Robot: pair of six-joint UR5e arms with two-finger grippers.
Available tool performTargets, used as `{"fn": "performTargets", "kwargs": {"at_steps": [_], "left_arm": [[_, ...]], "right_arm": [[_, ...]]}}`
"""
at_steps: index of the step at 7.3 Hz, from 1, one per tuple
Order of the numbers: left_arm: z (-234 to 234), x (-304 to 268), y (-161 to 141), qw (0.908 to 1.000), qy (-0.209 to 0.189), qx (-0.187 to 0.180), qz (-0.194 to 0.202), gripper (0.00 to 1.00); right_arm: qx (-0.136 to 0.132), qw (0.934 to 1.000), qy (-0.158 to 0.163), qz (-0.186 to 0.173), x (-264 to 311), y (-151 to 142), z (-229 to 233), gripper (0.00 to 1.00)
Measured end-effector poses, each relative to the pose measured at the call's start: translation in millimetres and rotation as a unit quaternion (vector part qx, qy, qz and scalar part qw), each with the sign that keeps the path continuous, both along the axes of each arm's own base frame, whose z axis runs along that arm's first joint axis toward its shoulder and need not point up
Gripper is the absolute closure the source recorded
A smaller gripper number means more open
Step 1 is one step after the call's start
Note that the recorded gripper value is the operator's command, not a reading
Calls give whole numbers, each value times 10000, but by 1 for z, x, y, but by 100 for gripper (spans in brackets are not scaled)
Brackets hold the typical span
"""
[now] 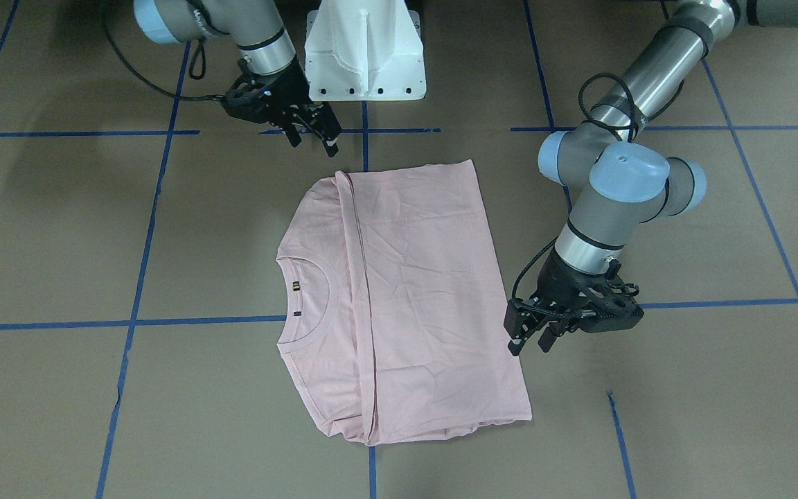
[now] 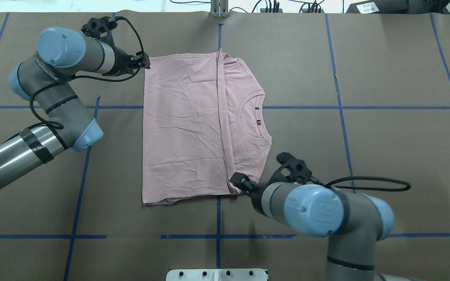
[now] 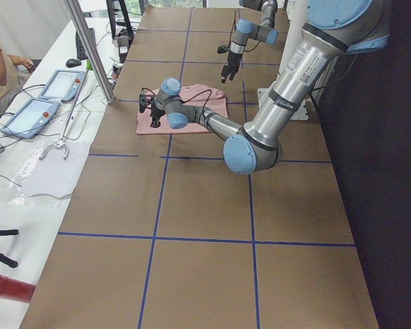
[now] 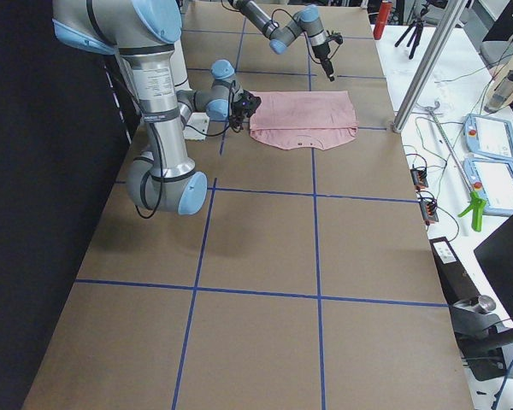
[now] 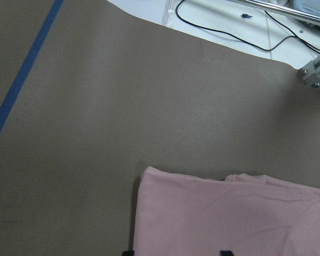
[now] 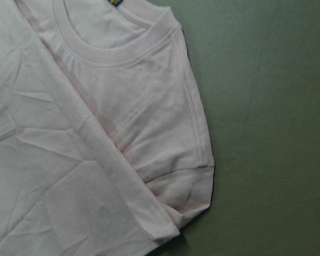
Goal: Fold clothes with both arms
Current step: 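Move the right gripper to the near corner while the left holds the far corner, then bring the left gripper to the shirt's near corner beside the right gripper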
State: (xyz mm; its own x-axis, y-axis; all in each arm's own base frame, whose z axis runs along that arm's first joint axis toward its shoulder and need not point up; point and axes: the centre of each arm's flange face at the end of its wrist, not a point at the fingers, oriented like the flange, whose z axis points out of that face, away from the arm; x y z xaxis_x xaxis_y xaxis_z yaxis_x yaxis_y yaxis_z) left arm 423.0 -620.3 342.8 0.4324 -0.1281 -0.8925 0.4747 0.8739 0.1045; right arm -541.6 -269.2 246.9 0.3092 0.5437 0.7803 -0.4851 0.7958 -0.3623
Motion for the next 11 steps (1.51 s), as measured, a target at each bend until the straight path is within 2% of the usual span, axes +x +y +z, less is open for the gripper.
{"fn": "performTargets", "kwargs": {"at_steps": [2,4,6,7,9,10,11], "left_arm": [[5,-1,2,10000,-7,-33,-3,38],[5,0,3,10000,12,-65,-16,38],[5,1,4,9999,55,-133,-47,38],[5,1,4,9999,62,-142,-51,38],[6,2,4,9998,60,-154,-53,41],[7,2,4,9998,62,-171,-59,41],[7,2,5,9998,67,-192,-67,43]], "right_arm": [[-102,9996,212,151,-33,-4,3,12],[-150,9991,315,252,-41,-13,11,18],[-193,9988,355,289,-49,-17,13,30],[-203,9986,377,295,-52,-18,14,46],[-217,9985,412,301,-56,-19,15,72],[-231,9983,430,306,-57,-19,16,96],[-251,9982,441,315,-58,-19,17,100]]}}
